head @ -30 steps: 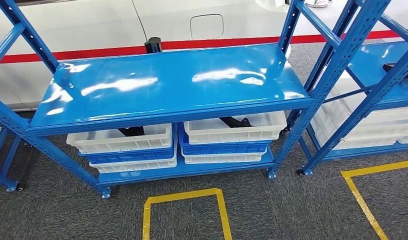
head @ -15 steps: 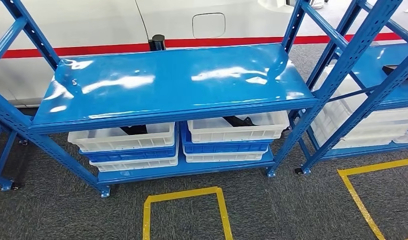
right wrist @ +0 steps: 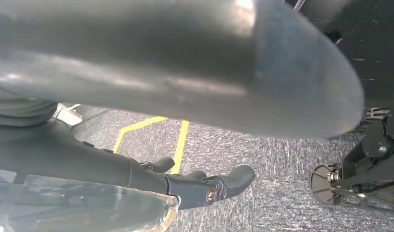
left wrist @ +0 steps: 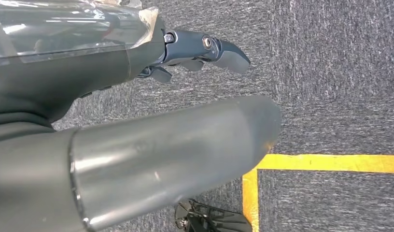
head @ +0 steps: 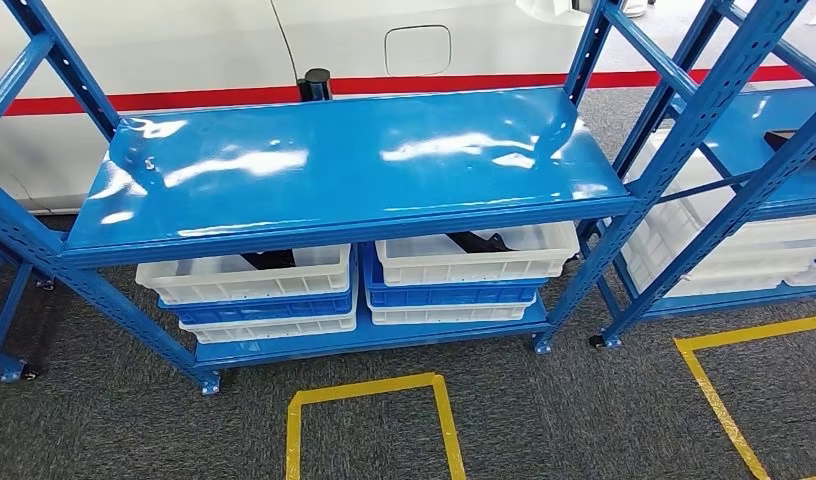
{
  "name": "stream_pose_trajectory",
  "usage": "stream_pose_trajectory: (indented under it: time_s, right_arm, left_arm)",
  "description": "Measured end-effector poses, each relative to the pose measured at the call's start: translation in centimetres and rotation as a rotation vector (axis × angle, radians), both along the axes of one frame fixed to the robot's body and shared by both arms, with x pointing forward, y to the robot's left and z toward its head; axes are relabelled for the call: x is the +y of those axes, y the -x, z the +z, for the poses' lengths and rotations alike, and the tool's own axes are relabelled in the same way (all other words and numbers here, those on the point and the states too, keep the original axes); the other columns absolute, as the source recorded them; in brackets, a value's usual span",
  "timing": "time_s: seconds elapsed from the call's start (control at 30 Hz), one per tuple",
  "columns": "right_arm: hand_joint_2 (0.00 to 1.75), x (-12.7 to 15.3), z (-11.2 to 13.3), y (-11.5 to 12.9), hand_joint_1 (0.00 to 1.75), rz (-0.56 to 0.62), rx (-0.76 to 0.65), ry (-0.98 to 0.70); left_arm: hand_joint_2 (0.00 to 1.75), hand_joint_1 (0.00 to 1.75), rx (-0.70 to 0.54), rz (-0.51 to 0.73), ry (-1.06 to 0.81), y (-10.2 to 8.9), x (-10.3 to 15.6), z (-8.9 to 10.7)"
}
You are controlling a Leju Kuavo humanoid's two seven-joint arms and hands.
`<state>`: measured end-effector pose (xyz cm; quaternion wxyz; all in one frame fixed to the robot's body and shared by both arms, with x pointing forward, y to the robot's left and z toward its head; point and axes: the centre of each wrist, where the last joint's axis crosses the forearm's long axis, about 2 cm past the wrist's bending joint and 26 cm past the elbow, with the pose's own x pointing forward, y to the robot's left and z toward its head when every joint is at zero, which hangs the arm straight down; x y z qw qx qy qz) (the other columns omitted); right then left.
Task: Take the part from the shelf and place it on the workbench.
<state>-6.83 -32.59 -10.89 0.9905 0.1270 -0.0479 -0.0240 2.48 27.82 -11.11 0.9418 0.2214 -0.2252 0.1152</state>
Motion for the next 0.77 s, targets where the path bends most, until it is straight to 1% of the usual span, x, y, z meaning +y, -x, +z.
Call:
stream_pose_trajectory:
  time_s: [0.4,0.77]
  right_arm:
    - [0.00,0.00,0.00,0.00,0.00,-0.002,0.000,0.000]
    - [0.00,0.17,-0.02,-0.06,0.00,0.002,-0.001,0.009]
  left_arm:
    - [0.00,0.00,0.005,0.000,-0.004,0.00,0.01,0.00]
    - [0.00,0.00,0.036,0.017,-0.007,-0.02,0.04,0.02]
